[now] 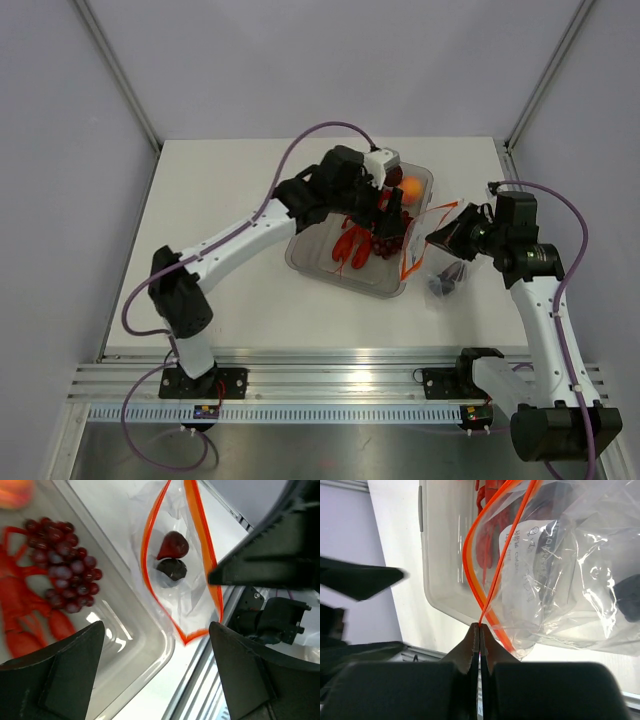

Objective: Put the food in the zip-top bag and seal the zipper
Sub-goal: Place the fake fruit in the zipper food storage bag, then pick up the fake fruit from the bin.

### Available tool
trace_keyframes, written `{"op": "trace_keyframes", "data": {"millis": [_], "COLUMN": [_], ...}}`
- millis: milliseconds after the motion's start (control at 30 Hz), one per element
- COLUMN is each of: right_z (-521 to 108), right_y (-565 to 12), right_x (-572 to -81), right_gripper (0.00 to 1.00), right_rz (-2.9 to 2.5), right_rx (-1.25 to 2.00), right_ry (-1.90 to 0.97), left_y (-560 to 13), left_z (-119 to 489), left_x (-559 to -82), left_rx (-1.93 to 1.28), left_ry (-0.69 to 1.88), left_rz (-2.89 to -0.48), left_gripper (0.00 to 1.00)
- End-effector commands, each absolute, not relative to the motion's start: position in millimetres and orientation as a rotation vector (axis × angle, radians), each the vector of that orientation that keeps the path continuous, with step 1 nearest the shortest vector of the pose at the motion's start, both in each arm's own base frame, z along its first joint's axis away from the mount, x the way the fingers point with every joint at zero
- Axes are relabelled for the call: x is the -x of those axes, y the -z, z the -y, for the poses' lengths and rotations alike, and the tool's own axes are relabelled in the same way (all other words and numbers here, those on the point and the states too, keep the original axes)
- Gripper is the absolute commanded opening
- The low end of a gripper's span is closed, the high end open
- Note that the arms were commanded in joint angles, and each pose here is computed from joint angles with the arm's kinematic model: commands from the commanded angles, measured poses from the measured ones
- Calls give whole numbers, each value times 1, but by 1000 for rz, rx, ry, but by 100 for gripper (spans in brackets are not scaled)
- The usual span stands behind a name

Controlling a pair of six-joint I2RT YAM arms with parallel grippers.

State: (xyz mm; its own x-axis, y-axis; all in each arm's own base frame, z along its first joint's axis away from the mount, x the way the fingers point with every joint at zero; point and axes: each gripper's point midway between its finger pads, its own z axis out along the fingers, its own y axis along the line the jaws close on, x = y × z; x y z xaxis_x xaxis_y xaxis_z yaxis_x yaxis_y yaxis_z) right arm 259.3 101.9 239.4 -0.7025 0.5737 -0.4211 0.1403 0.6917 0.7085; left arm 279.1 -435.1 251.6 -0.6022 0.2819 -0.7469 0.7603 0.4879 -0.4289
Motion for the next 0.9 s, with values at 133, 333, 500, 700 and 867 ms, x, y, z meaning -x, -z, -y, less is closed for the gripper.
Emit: {"op": "trace_keyframes", "data": {"millis": [133,333,500,700,867], "right_z": [-89,-80,-76,-78,-77], "right_y": [-268,-276,-275,-280,-276], "right_x": [-254,-247,-240,-236,-234], "right_gripper": [0,0,0,0,0], "right_rz": [-2200,-2194,-2202,-2194,-2203], "right_rx": [-481,-471,-477,-476,-484], "right_ry": [-760,-687,-659,-672,-668], "left_y": [-302,-216,-193,-145,-131], "left_z": [358,382,419,448,472], "left_x": [-346,-367,-373,-399,-402], "left_rx": [-606,-661,-740,-723,-732], "left_ry": [942,818,763,732,761], "left_rz": [-1932,-2193,-2226,-2295,-2268], "left_gripper": [82,82,83,78,78]}}
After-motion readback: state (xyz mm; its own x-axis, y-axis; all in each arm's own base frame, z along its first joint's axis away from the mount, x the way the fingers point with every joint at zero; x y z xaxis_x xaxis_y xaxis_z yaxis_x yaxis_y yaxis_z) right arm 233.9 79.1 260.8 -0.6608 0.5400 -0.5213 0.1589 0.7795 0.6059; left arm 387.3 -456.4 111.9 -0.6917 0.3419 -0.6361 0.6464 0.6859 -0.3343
